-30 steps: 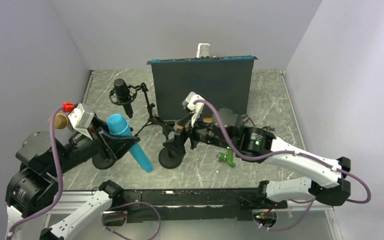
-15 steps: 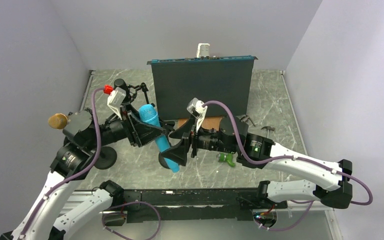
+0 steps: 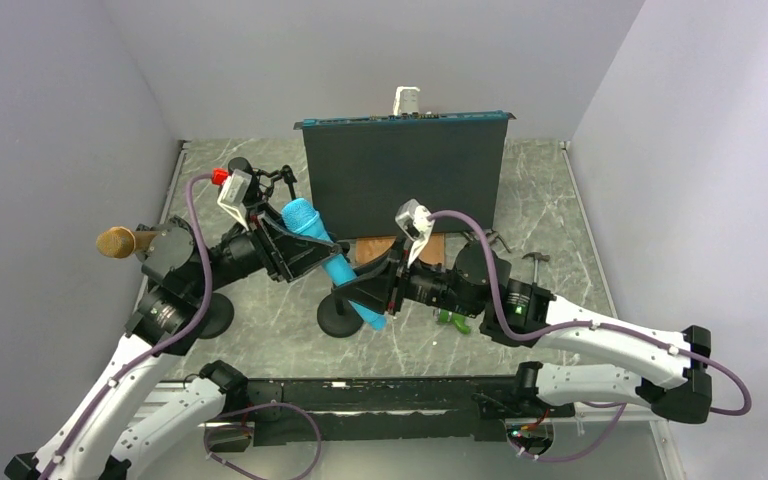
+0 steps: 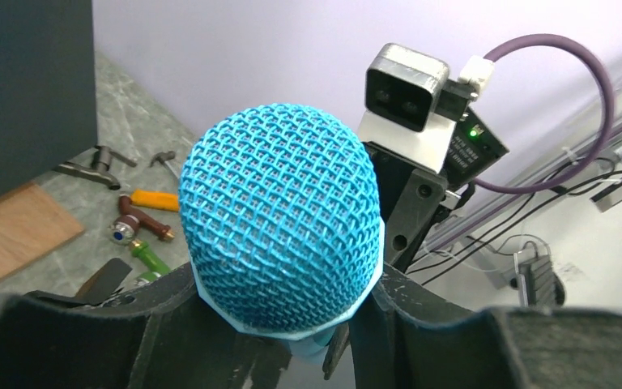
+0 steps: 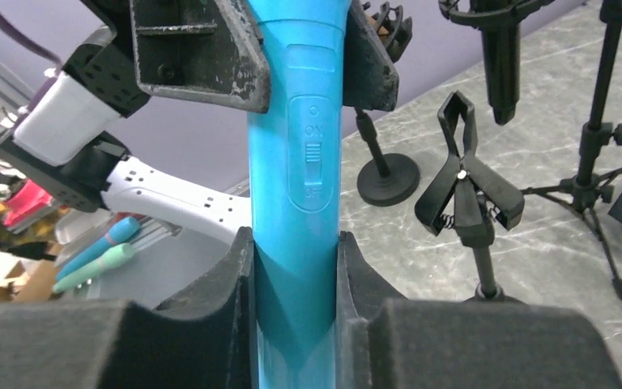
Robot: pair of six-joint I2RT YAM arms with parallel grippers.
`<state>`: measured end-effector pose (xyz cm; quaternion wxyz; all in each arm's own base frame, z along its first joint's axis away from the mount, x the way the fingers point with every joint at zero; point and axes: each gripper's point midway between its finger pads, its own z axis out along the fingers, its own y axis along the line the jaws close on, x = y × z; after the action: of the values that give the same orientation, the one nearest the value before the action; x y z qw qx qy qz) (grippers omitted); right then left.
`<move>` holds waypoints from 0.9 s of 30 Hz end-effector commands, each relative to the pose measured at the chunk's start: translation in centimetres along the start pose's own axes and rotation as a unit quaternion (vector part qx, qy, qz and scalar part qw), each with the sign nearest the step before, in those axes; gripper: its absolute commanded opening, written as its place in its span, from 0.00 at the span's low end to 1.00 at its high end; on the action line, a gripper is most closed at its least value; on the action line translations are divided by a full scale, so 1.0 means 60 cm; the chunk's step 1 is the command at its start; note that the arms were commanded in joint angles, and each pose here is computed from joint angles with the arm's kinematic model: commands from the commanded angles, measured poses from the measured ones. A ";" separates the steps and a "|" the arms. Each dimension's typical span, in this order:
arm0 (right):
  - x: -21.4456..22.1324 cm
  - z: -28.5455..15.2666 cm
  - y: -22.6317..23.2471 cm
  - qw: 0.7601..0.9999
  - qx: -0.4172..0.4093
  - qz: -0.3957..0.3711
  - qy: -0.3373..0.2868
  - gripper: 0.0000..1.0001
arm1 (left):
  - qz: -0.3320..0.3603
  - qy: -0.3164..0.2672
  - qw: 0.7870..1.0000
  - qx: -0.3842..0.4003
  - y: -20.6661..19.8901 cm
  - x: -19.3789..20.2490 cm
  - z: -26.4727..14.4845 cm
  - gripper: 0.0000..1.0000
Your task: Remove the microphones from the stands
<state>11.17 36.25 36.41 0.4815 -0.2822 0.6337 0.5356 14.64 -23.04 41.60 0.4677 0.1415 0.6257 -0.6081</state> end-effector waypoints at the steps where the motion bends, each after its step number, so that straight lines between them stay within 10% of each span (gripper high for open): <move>1: -0.050 -0.013 -0.001 0.998 0.013 -0.003 -0.063 0.00 | 0.014 -0.039 0.999 0.033 -0.029 -0.034 0.004 0.12; 4: -0.058 -0.020 -0.014 0.997 0.039 -0.016 -0.063 0.00 | 0.009 -0.022 1.000 -0.018 -0.002 -0.028 0.004 0.67; 7: -0.071 -0.040 -0.044 0.992 0.095 -0.043 -0.064 0.00 | 0.035 -0.022 0.997 -0.060 0.011 -0.033 -0.009 0.98; 12: -0.108 -0.121 -0.140 0.953 0.279 -0.094 -0.074 0.00 | 0.099 -0.035 0.987 -0.119 0.014 -0.048 -0.055 0.99; 18: -0.127 -0.279 -0.275 0.824 0.545 -0.131 -0.075 0.00 | 0.154 -0.070 0.963 -0.211 0.038 -0.066 -0.121 1.00; 27: -0.079 -0.390 -0.481 0.725 0.688 -0.032 -0.018 0.00 | 0.191 -0.088 0.937 -0.278 0.043 -0.075 -0.190 0.99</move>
<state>29.14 7.36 31.43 0.6182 0.0875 0.7807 -0.0274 14.43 -12.65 41.86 0.6309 0.0773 0.6795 -0.3665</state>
